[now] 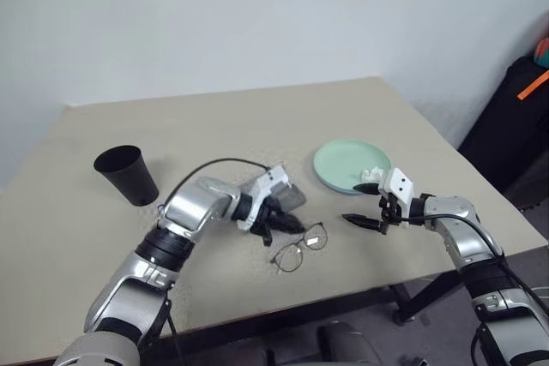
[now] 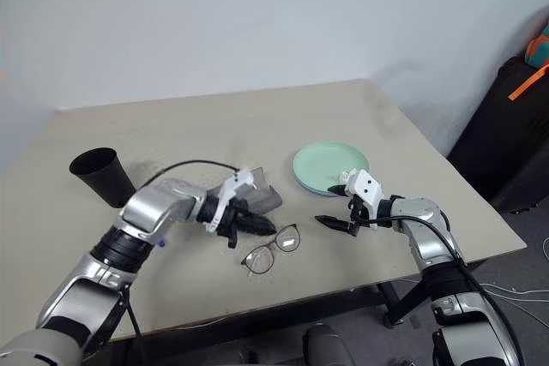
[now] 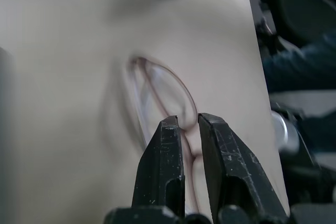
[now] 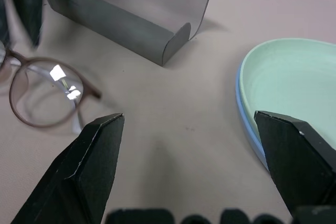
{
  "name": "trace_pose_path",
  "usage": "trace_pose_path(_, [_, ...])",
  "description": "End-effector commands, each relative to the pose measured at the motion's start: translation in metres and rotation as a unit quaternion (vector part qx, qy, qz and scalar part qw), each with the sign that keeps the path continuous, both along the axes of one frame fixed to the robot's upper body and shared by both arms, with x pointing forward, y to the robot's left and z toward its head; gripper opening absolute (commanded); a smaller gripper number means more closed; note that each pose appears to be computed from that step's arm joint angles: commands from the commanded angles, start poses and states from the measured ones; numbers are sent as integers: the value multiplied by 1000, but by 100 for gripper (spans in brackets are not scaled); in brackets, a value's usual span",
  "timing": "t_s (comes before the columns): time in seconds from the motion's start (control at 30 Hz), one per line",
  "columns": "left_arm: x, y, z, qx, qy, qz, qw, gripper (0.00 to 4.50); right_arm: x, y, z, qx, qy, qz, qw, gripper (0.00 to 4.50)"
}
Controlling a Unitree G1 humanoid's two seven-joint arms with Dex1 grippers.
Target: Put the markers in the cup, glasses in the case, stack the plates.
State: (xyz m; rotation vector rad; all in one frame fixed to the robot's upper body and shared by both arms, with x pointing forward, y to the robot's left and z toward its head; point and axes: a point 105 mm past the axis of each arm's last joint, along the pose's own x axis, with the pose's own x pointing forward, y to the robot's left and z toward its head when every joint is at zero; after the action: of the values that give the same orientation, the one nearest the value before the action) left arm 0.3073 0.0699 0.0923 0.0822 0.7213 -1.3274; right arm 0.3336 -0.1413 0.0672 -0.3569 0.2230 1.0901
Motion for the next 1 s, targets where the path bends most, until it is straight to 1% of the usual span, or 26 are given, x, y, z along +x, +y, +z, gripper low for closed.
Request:
trace_pose_path(0.03, [11,4,19,-15,-31,7,999,53,4,2,11,6,-24,1,1000,431])
trace_pose_path(0.27, [6,1,3,1,-19,-1,1000,53,4,6,9,11,-24,-1,1000,431])
trace_pose_path(0.37, [4,-1,-2,9,-18,-7,1000,106,3,6,8,12,-23,-3,1000,431])
trace_pose_path(0.5, [-7,-2,-12,30,-13,-36,999,237,1,5,7,12,-21,-6,1000,431])
trace_pose_path(0.77, [-23,-5,-24,44,7,-67,997,237,-1,5,5,13,-18,-11,1000,431])
trace_pose_path(1.0, [-23,-12,-29,39,25,-51,998,237,-1,6,4,14,-16,-12,1000,431])
